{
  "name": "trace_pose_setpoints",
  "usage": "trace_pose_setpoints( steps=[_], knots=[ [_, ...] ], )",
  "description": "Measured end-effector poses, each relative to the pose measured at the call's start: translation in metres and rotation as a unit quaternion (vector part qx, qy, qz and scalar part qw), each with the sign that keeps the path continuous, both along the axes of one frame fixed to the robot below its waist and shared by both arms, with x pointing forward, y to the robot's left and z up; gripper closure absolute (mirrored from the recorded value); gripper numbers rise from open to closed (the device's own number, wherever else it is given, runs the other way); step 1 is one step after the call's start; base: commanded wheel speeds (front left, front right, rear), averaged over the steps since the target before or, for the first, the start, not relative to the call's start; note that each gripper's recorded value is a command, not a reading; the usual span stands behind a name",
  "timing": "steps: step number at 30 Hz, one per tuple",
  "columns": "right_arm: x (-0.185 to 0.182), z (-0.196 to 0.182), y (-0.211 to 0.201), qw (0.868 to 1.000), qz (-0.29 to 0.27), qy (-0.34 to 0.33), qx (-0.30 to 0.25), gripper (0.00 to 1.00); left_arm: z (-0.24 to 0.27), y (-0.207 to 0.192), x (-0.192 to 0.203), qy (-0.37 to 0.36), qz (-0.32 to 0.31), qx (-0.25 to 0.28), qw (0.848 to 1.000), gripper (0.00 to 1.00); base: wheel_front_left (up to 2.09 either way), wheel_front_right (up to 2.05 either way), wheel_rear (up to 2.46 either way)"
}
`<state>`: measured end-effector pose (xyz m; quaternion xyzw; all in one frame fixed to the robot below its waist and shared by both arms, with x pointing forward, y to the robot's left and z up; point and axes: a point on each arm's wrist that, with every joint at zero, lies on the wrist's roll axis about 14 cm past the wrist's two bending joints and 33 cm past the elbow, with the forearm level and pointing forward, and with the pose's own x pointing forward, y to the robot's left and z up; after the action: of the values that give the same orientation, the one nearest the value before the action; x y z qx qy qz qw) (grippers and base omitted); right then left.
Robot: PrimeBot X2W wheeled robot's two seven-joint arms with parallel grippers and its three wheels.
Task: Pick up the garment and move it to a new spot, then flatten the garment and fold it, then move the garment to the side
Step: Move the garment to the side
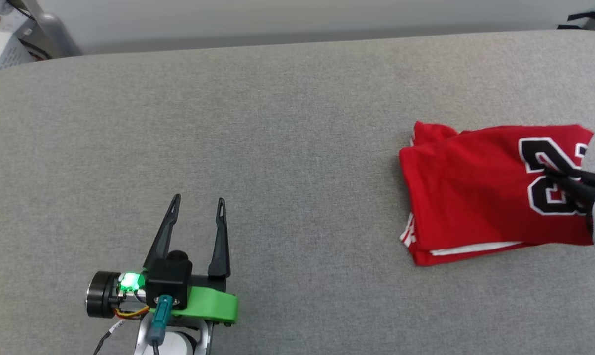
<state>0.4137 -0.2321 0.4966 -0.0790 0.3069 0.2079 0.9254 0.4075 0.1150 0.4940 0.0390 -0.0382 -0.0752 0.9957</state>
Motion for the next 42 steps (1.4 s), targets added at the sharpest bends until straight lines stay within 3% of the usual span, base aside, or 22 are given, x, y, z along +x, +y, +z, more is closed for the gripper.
trace_pose_setpoints(
  steps=[5,12,21,28,29,30,36,42],
  knots=[
    [0.014,-0.005,-0.048,0.997,-0.051,0.01,-0.052,1.0,-0.003,-0.011,0.019,-0.005,-0.018,0.001,1.0,0.0,0.0,0.0,0.0],
    [0.031,-0.027,-0.118,0.983,-0.119,0.044,-0.136,1.0,-0.02,-0.015,0.041,0.003,-0.032,0.008,0.999,0.0,0.0,0.0,0.0],
    [0.051,-0.041,-0.195,0.956,-0.222,0.061,-0.184,1.0,-0.045,-0.015,0.057,0.023,-0.036,0.012,0.999,0.0,0.0,0.0,0.0],
    [0.067,-0.05,-0.213,0.945,-0.259,0.058,-0.19,1.0,-0.061,-0.007,0.058,0.04,-0.029,0.02,0.999,0.0,0.0,0.0,0.0],
    [0.069,-0.053,-0.214,0.944,-0.261,0.058,-0.192,0.66,-0.061,-0.007,0.058,0.04,-0.028,0.021,0.999,0.0,0.0,0.0,0.0],
    [0.069,-0.056,-0.214,0.944,-0.263,0.059,-0.192,0.0,-0.061,-0.006,0.058,0.04,-0.027,0.022,0.999,0.0,0.0,0.0,0.0],
    [0.069,-0.046,-0.217,0.942,-0.265,0.028,-0.205,0.0,-0.051,-0.005,0.056,0.029,-0.025,0.025,0.999,0.0,0.0,0.0,0.0],
    [0.083,-0.001,-0.206,0.945,-0.246,-0.083,-0.197,0.0,-0.034,0.0,0.046,0.016,-0.014,0.023,1.0,0.0,0.0,0.0,0.0]
  ],
)
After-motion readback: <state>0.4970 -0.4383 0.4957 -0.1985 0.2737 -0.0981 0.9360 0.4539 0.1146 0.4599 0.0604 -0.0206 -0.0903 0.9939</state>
